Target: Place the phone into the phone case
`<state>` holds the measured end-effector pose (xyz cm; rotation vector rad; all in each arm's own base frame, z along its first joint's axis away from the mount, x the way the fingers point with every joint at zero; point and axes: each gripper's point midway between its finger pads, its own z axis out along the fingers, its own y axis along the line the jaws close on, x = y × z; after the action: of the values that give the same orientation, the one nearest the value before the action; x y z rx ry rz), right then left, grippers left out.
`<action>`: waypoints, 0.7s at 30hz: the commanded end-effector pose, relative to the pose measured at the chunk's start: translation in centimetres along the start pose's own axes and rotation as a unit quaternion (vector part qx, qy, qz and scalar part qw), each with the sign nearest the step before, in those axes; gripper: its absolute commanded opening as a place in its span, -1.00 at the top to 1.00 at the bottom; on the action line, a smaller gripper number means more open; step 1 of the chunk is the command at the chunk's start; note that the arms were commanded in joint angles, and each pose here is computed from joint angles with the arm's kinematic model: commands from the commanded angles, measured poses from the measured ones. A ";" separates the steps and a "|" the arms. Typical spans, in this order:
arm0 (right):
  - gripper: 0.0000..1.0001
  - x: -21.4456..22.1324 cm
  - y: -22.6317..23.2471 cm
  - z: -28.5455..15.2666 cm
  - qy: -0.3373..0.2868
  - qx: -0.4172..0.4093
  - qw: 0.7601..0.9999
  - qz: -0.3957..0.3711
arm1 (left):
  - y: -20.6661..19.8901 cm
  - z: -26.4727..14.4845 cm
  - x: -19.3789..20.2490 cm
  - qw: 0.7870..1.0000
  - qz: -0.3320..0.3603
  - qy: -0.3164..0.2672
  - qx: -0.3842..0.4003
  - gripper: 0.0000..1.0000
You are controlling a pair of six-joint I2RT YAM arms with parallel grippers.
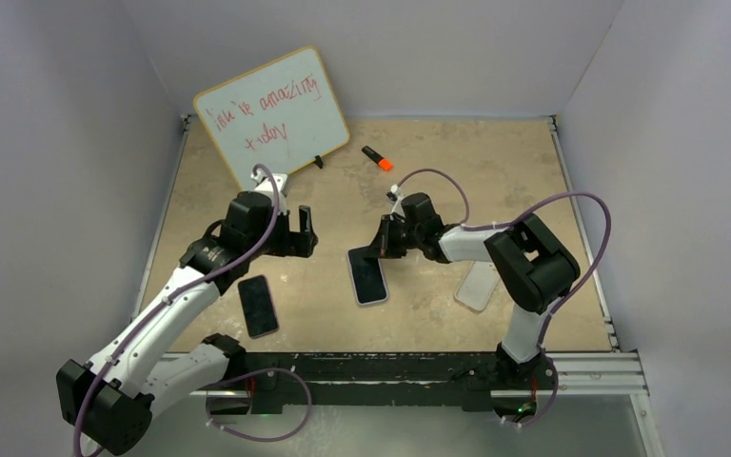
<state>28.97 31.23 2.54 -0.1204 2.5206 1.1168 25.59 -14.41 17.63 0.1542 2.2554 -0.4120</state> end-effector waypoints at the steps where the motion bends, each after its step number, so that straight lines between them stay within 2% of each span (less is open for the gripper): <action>1: 1.00 3.3 -5.7 -1.3 0.024 0.122 0.992 0.014 | 0.5 -1.0 -1.5 0.999 -0.032 -0.027 -0.023 -0.96; 5: 1.00 1.9 -3.5 -2.2 0.006 0.095 0.995 -0.004 | 0.7 -0.5 -0.5 0.998 -0.058 -0.008 -0.033 -1.00; 9: 0.97 0.2 -0.4 -3.3 -0.011 0.054 0.998 -0.018 | 2.3 0.4 0.9 0.992 -0.096 0.010 -0.086 -1.00; 16: -0.03 -1.7 3.5 -6.5 -0.051 0.019 0.998 -0.028 | 5.0 1.5 4.7 0.973 -0.161 0.045 -0.157 -1.00; 18: -0.25 -1.5 3.6 -7.3 -0.052 0.028 0.998 -0.012 | 5.1 1.7 5.2 0.972 -0.167 0.047 -0.157 -1.00; 21: -0.61 -1.8 2.9 -8.6 -0.069 0.065 0.995 0.009 | 3.8 2.1 5.0 0.981 -0.146 0.051 -0.113 -1.00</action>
<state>27.58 28.75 10.32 -0.1070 2.4181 1.0444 24.18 -10.69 11.15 -0.2951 2.4434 -0.2269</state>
